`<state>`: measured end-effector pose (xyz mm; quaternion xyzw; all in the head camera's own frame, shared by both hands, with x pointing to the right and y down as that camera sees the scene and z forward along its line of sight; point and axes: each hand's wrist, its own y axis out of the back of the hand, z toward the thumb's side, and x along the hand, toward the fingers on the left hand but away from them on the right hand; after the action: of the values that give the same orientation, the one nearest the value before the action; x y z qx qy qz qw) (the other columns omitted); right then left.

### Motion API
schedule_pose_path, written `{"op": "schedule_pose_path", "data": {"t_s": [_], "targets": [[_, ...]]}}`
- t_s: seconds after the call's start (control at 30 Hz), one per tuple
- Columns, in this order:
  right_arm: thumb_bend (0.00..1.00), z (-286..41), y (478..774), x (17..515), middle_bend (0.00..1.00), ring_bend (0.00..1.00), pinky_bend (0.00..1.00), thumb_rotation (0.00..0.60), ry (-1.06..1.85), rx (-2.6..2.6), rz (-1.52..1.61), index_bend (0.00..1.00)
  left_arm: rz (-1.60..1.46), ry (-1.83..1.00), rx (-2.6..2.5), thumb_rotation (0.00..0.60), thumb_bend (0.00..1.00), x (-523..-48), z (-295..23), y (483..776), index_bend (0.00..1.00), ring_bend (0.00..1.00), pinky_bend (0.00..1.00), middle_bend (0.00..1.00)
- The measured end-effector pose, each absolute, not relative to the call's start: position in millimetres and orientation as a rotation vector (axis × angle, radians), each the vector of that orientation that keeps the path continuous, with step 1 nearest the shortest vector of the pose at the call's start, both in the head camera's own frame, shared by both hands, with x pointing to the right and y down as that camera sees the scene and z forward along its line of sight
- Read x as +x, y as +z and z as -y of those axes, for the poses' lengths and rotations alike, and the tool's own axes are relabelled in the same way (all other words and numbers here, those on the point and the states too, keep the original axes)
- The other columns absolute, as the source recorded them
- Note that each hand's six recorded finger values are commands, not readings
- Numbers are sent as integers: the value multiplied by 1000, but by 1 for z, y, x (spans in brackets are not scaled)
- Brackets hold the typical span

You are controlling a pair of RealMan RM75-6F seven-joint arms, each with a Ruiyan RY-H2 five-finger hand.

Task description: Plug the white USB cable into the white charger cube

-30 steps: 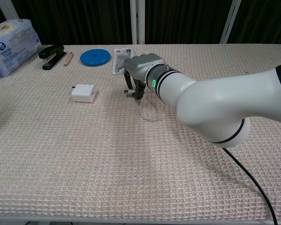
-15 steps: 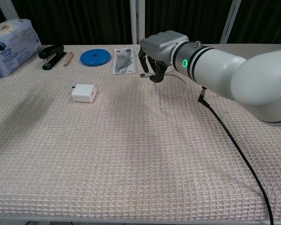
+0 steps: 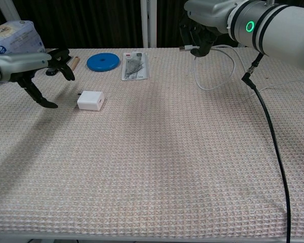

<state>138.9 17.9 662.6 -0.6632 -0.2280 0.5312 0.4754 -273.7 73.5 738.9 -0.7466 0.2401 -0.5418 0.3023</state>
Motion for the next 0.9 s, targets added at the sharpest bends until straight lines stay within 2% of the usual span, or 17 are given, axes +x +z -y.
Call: {"op": "schedule_pose_path", "data": {"t_s": [0.13,0.33,0.67,0.9], "targets": [[423,-18,663,144,588,290,123,600,1309,-1624,565,594,-651,-1444,-2003,600,206,-262,-75,753,282,2,5,238],[423,-17,665,147,588,290,123,600,1318,-1630,573,594,-727,-1432,-2055,600,233,-252,-77,759,302,6,5,262],[423,-17,671,151,588,290,123,600,1334,-1637,577,596,-757,-1423,-2060,600,237,-237,-74,770,305,15,7,274],[421,-16,672,154,585,290,123,600,1345,-1645,593,598,-769,-1427,-2029,600,244,-237,-76,773,354,25,9,281]]}}
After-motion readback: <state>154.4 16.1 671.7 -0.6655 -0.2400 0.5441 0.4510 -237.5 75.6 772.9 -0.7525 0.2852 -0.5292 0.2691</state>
